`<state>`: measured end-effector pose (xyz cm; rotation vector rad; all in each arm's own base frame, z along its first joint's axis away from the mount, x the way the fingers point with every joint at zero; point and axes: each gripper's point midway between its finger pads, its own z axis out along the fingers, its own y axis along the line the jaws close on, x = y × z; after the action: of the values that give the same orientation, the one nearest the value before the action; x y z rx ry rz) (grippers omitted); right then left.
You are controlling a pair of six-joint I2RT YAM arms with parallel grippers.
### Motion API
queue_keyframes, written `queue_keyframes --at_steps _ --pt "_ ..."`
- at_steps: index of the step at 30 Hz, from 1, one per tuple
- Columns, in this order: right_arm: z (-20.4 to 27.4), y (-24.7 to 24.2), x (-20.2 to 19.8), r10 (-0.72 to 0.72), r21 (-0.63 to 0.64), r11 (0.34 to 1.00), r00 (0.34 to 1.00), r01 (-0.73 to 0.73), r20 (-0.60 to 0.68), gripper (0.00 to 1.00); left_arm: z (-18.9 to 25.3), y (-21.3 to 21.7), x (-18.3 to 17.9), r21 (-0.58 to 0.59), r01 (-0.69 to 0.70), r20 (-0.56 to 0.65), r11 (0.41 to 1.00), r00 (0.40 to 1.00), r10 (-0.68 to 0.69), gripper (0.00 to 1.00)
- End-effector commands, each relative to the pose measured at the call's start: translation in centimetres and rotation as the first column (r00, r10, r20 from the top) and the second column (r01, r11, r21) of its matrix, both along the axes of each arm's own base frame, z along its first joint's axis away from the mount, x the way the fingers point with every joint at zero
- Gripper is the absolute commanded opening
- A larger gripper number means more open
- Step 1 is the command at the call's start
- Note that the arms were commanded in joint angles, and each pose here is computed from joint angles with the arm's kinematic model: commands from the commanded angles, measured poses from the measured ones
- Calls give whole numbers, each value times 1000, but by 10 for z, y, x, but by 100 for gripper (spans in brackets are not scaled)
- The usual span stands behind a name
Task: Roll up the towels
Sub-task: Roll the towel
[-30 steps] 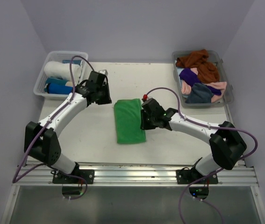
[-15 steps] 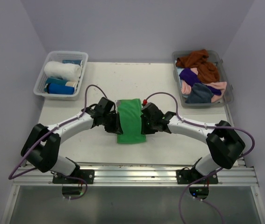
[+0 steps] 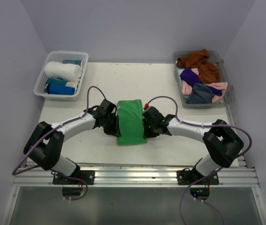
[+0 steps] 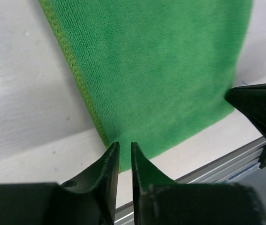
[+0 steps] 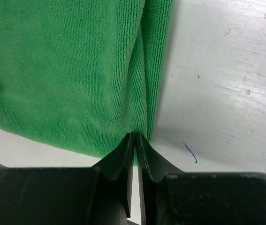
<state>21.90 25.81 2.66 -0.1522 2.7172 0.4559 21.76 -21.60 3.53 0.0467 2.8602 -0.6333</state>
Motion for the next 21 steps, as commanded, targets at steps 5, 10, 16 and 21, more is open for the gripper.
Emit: queue_keyframes --at_steps 5,10,16,21 --pt "12 -8 -11 -16 26 1000 1000 16 2 26 33 3 -3 -44 -32 79 999 996 35 31" --pt "17 -2 -22 7 99 995 1000 -5 -15 45 9 0 -28 -100 -44 1 994 999 44 42" --pt "11 -6 -31 23 99 995 999 -19 -34 47 -2 2 -34 -86 -65 -11 994 998 65 45" --pt "7 -2 -33 47 105 994 998 -42 -43 42 -12 2 -37 -69 -55 -23 996 998 54 45"
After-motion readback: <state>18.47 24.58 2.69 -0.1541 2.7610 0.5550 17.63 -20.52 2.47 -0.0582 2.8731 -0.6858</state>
